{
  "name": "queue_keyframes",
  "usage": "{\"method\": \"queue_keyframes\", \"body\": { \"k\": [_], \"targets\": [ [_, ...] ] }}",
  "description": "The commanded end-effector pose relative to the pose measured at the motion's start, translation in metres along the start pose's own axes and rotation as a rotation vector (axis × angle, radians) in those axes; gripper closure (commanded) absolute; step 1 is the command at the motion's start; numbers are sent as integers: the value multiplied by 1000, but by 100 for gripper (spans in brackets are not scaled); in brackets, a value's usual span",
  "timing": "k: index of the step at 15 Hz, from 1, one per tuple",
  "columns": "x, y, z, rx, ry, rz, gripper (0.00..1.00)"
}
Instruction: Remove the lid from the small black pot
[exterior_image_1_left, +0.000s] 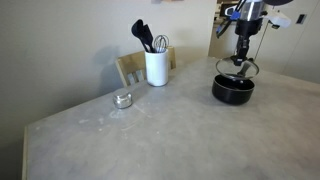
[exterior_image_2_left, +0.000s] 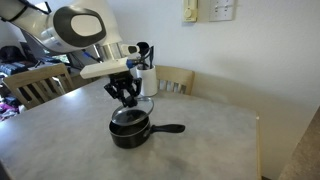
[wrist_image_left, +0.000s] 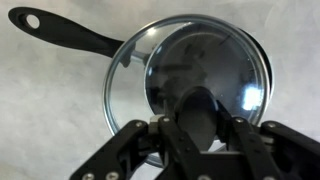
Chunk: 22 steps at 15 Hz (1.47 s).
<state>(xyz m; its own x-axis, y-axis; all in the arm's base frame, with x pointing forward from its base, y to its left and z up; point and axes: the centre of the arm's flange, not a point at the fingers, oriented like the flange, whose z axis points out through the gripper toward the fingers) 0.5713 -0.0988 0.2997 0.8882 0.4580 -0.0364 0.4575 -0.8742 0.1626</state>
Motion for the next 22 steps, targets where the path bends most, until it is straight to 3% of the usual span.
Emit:
{"method": "queue_keyframes", "body": {
  "k": [1, 7, 11, 14, 17, 22],
  "targets": [
    [2, -19, -25, 31, 10, -21, 86],
    [55, -86, -33, 44, 12, -9, 86],
    [102, -138, -28, 12, 26, 84, 86],
    [127, -154, 0, -58, -4, 245, 86],
    [138, -159, 25, -80, -68, 410, 86],
    [170, -180, 37, -8, -225, 625, 86]
  ]
}}
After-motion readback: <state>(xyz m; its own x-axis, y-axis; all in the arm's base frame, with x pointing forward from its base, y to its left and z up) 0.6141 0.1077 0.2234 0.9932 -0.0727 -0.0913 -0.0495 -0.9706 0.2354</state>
